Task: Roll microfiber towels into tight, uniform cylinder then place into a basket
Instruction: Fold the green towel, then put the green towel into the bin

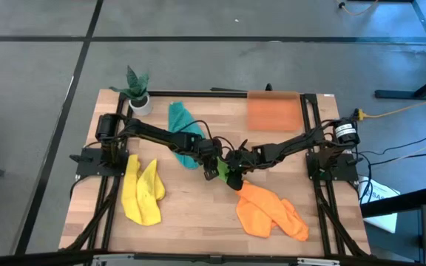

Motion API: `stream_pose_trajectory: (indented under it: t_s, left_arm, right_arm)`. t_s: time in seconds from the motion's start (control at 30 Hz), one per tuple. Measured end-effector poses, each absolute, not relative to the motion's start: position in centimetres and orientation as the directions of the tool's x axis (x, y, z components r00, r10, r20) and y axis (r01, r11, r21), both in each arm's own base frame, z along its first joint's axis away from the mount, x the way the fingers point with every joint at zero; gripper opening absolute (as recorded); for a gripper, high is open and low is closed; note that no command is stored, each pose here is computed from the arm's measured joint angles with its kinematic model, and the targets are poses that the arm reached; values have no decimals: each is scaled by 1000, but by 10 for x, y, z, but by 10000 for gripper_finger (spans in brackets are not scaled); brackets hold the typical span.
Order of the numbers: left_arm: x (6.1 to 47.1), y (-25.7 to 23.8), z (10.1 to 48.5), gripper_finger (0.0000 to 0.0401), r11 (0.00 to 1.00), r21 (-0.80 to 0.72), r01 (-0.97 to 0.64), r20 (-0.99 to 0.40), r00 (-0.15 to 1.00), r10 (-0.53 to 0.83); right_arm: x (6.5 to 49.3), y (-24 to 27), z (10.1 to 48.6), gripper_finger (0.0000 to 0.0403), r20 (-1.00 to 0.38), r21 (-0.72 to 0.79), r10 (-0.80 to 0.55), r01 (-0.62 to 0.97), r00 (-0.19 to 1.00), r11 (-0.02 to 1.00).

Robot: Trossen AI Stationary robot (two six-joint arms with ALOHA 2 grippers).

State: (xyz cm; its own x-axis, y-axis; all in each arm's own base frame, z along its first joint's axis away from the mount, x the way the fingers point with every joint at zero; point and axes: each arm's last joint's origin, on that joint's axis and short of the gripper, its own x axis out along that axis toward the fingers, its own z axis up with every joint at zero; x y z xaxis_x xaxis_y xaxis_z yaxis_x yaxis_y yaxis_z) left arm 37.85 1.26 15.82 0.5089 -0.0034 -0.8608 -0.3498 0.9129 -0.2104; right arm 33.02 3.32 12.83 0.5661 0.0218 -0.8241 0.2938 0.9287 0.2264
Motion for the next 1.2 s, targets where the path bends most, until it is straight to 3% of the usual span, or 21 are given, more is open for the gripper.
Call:
stream_pose_trajectory:
  t_s: [0.73,1.2]
  left_arm:
    - [357,2,223,69,935,-227,-272,-787,617,-11]
    - [328,-12,275,69,946,-215,-241,-705,709,21]
  right_arm:
    - [325,32,125,174,-857,209,24,305,514,929]
    - [320,31,122,16,-889,181,15,321,458,930]
